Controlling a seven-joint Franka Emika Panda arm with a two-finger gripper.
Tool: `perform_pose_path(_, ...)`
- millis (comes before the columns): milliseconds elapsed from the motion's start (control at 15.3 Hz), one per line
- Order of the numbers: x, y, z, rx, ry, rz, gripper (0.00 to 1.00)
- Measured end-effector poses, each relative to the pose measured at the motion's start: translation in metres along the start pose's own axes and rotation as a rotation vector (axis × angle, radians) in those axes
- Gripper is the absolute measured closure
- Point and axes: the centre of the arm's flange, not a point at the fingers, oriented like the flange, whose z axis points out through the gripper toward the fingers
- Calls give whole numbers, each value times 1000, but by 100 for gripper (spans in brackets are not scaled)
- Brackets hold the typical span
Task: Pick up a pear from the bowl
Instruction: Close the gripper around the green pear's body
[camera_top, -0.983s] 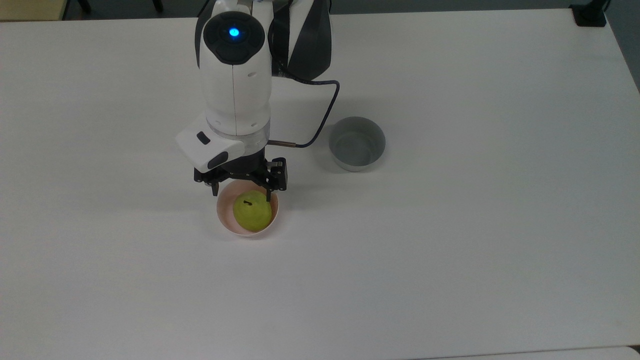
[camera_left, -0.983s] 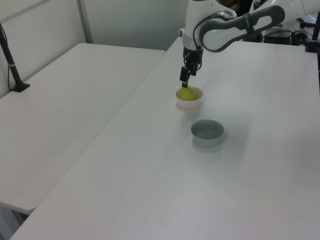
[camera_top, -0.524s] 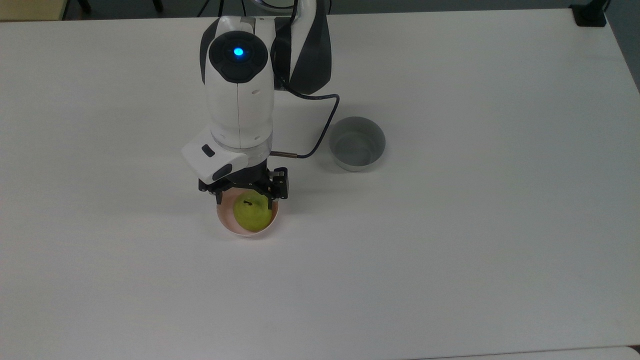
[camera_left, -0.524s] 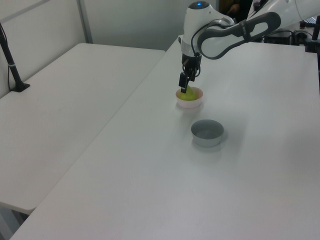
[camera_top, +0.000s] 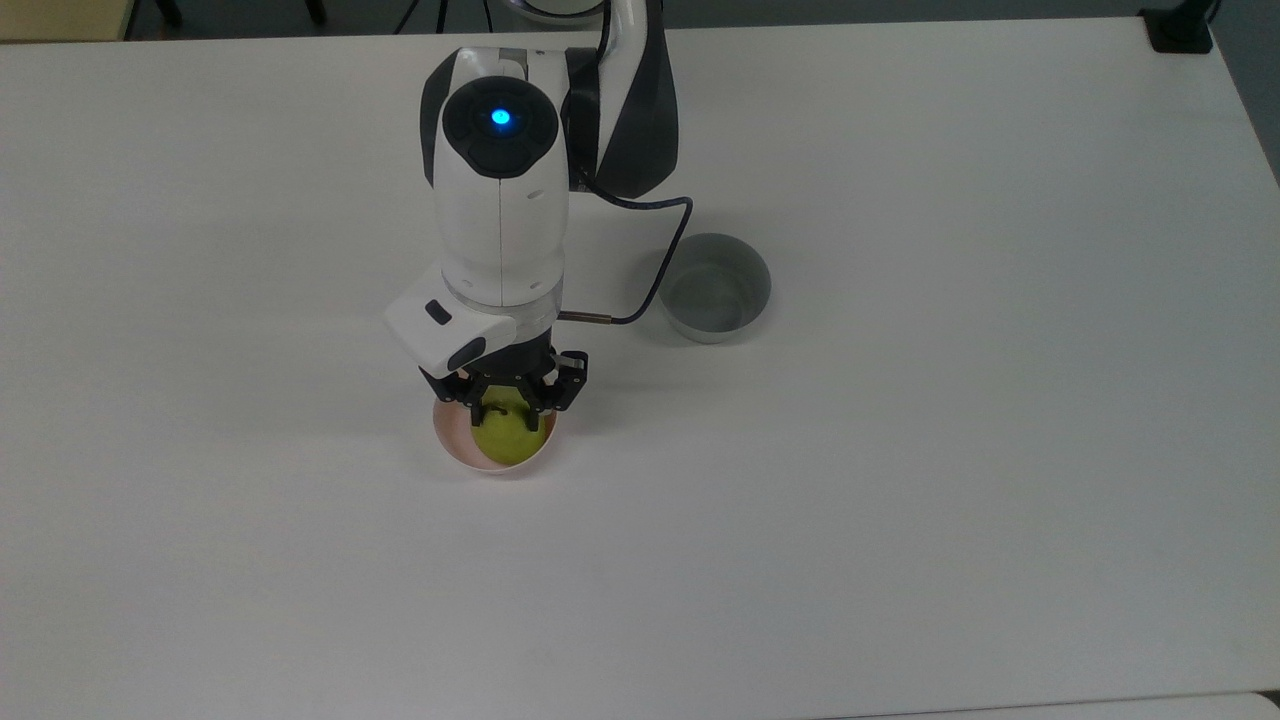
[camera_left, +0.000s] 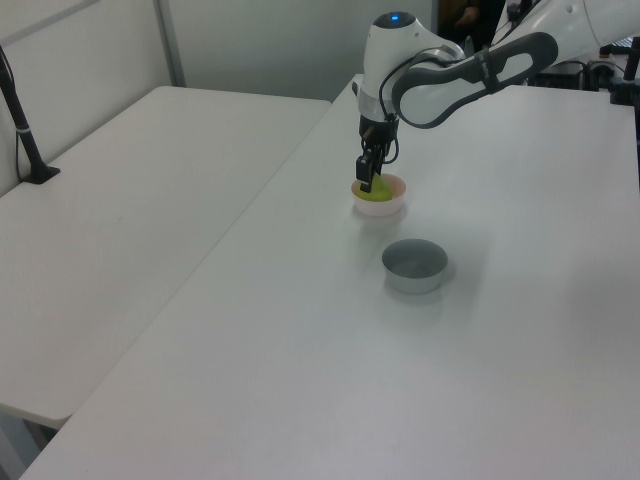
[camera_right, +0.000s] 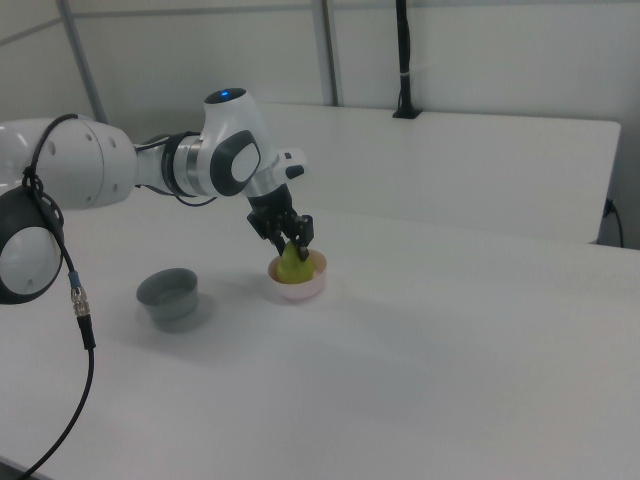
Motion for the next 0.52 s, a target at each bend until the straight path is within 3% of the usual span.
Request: perform_pose_path(524,4,9,-31,0,38,13,50)
